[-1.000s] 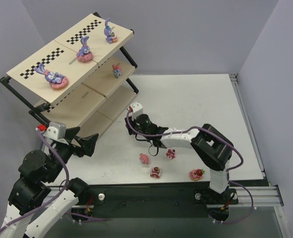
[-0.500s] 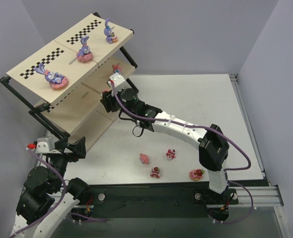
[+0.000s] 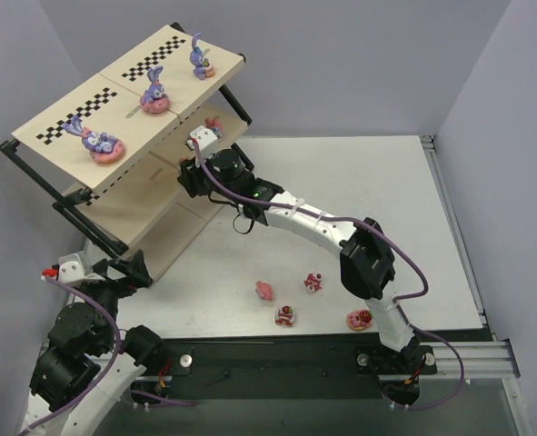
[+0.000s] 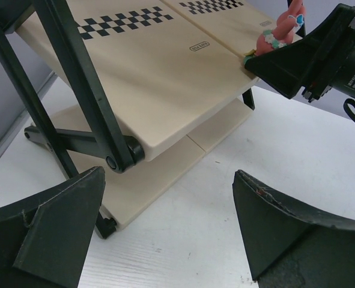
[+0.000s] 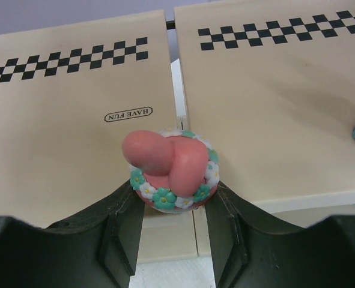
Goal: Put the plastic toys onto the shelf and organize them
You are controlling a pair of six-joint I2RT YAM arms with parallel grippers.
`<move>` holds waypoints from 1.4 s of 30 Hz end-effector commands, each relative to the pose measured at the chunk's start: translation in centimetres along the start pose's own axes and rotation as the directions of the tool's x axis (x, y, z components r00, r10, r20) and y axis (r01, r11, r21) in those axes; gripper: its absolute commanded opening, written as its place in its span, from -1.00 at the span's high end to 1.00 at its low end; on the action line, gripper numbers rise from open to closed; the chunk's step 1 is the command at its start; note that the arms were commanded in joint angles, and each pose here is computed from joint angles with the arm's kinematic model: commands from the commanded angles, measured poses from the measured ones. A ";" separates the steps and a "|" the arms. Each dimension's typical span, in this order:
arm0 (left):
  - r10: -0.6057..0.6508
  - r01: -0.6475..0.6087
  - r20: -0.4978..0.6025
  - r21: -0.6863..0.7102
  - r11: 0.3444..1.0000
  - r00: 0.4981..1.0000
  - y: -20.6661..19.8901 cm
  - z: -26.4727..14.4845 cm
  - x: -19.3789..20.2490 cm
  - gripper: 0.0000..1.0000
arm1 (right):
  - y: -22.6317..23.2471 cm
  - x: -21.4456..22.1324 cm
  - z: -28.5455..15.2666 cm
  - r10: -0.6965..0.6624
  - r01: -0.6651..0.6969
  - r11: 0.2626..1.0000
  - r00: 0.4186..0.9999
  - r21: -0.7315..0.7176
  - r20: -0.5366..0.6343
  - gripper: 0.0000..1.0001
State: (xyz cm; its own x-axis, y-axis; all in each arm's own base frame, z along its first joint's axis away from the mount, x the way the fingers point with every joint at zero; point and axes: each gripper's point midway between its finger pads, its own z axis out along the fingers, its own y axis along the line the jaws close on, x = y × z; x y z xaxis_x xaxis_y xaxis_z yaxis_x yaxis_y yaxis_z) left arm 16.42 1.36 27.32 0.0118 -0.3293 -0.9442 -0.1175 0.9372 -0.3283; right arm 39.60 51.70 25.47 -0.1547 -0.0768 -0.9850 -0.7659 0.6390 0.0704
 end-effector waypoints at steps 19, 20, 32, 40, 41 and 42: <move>-0.061 0.060 0.077 0.013 0.998 0.995 0.7 -1.1 -1.9 -0.95 | 0.7 1.3 1.9 -0.059 0.060 0.998 0.994 0.007 -0.095 0.52; -0.062 0.061 0.078 0.015 0.998 0.995 0.6 -1.2 -1.9 -0.95 | 0.7 1.4 1.9 -0.059 0.060 0.998 0.993 0.008 -0.101 0.48; -0.066 0.064 0.085 0.019 0.998 0.994 0.7 -1.2 -2.0 -0.95 | 0.4 2.1 2.0 -0.061 0.065 0.998 0.990 0.027 -0.130 0.06; -0.067 0.066 0.088 0.021 0.998 0.994 0.6 -1.3 -2.1 -0.95 | 0.0 2.0 1.7 -0.063 0.069 0.997 0.991 0.043 -0.119 -0.13; -0.066 0.065 0.087 0.019 0.998 0.994 0.7 -1.2 -2.1 -0.95 | 0.0 2.0 1.7 -0.065 0.071 0.997 0.991 0.045 -0.118 -0.15; -0.066 0.065 0.087 0.020 0.998 0.994 0.7 -1.3 -2.1 -0.95 | 0.0 1.9 1.6 -0.066 0.072 0.996 0.991 0.046 -0.116 -0.18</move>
State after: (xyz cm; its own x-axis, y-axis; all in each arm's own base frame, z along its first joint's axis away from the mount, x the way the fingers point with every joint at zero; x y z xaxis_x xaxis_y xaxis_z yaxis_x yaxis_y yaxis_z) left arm 16.03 1.90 27.51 0.0348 -0.3406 -0.9396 -0.1266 0.9311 -0.3422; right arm 40.44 53.12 25.24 -0.1513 -0.1666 -0.9743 -0.7589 0.6512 0.0065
